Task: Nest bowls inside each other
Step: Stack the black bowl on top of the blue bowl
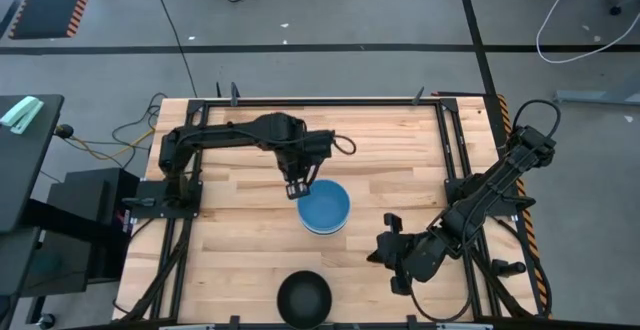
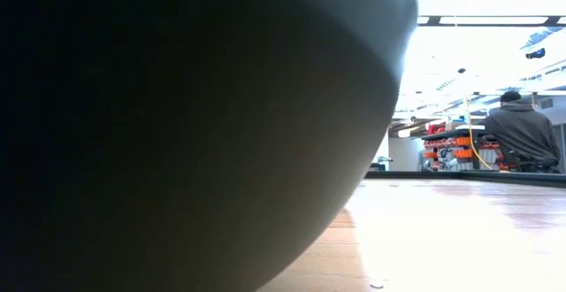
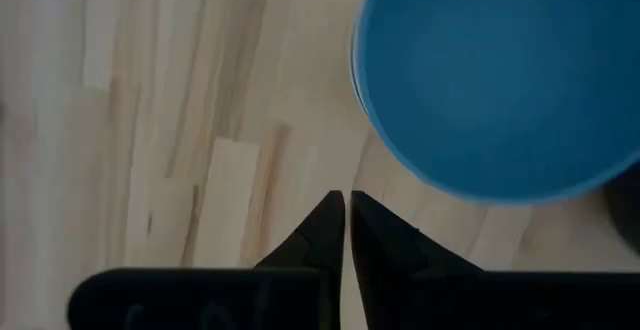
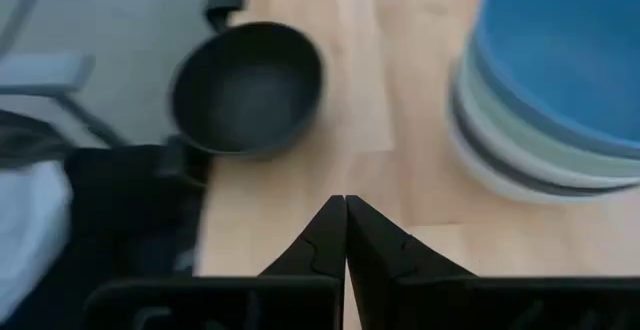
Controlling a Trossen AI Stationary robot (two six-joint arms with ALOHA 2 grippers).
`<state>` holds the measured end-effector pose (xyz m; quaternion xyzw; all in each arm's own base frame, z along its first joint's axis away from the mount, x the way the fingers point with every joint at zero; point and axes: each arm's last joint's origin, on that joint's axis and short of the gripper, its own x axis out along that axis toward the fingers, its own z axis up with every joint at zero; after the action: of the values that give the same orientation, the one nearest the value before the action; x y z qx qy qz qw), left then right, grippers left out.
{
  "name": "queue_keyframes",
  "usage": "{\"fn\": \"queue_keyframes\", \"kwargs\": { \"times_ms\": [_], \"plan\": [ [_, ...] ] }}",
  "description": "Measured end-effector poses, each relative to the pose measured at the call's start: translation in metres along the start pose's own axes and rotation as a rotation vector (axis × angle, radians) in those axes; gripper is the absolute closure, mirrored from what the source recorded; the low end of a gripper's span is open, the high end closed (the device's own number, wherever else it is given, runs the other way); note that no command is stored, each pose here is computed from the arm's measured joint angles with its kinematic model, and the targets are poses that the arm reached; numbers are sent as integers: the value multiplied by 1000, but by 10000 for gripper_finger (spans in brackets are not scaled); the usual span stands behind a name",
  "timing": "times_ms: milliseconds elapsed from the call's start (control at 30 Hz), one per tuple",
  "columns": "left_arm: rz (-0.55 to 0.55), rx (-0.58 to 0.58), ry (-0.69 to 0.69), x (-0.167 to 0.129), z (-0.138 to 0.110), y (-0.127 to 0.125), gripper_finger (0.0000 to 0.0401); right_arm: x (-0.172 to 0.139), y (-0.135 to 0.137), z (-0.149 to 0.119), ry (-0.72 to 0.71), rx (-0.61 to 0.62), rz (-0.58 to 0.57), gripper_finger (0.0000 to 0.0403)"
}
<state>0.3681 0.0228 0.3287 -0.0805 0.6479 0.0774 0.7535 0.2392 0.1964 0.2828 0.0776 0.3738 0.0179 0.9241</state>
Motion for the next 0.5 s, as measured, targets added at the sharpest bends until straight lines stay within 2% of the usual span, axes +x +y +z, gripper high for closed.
{"fn": "queue_keyframes", "kwargs": {
  "times_ms": [267,367,500],
  "plan": [
    [87,46,20,-7,-14,-27,372,7,-9,10,51,129,88,382],
    [83,40,18,-7,-18,-40,367,10,-10,14,45,141,110,378],
    [75,90,19,-8,-26,-63,367,22,-10,14,67,127,130,370]
  ]
}}
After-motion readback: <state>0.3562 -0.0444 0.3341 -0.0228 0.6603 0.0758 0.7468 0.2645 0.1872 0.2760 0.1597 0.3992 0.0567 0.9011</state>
